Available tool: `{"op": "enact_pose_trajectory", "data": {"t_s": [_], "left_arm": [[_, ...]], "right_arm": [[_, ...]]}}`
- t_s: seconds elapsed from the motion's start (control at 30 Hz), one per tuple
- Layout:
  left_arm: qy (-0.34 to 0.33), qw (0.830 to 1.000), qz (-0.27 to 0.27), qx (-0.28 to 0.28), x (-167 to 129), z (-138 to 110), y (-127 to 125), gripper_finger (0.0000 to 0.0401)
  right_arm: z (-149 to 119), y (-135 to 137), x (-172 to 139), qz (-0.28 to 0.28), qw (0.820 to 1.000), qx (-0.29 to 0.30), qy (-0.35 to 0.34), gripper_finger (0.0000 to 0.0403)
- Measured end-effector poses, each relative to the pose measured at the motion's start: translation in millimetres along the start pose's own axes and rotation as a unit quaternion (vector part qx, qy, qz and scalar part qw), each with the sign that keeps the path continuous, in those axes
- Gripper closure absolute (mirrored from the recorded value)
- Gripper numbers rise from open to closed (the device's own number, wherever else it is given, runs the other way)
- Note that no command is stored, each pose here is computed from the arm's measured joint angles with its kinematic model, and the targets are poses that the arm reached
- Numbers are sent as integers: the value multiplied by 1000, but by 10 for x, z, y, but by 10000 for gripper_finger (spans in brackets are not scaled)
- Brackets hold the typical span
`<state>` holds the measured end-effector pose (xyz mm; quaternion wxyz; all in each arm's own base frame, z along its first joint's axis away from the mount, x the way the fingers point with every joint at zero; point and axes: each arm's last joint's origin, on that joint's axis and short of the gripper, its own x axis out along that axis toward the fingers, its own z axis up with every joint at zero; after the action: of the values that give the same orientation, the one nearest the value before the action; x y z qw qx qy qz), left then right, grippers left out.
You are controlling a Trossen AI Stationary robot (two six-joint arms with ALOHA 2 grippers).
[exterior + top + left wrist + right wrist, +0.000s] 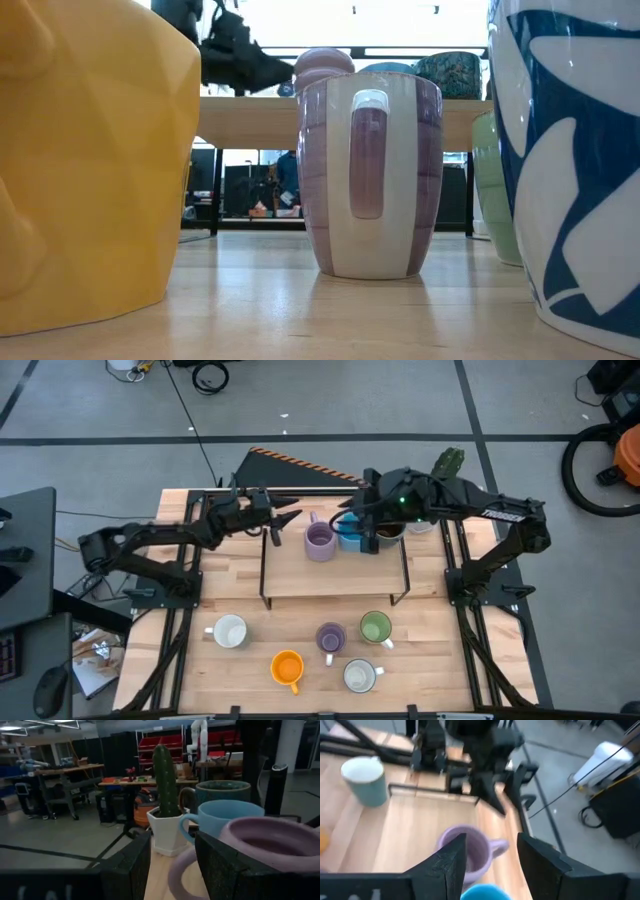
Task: Place coffee mugs
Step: Put the left white mug on the shelf
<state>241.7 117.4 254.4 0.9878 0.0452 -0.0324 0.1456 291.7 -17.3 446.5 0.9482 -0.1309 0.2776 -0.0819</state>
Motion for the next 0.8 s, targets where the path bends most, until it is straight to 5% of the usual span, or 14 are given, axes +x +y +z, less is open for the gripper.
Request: {"op": "enact_pose_trajectory", "data": {"t_s": [0.4, 0.57, 0.8], "left_arm": [[125, 992, -13, 33, -481, 231, -397, 241], [121, 991, -49, 15, -772, 402, -566, 241], [58, 970, -236, -13, -1154, 637, -795, 241]], "right_arm": [[-154, 377, 246, -1, 1000, 2, 12, 224], [-323, 626, 388, 3, 1000, -17, 24, 224], [-362, 886, 169, 21, 999, -29, -19, 225]]}}
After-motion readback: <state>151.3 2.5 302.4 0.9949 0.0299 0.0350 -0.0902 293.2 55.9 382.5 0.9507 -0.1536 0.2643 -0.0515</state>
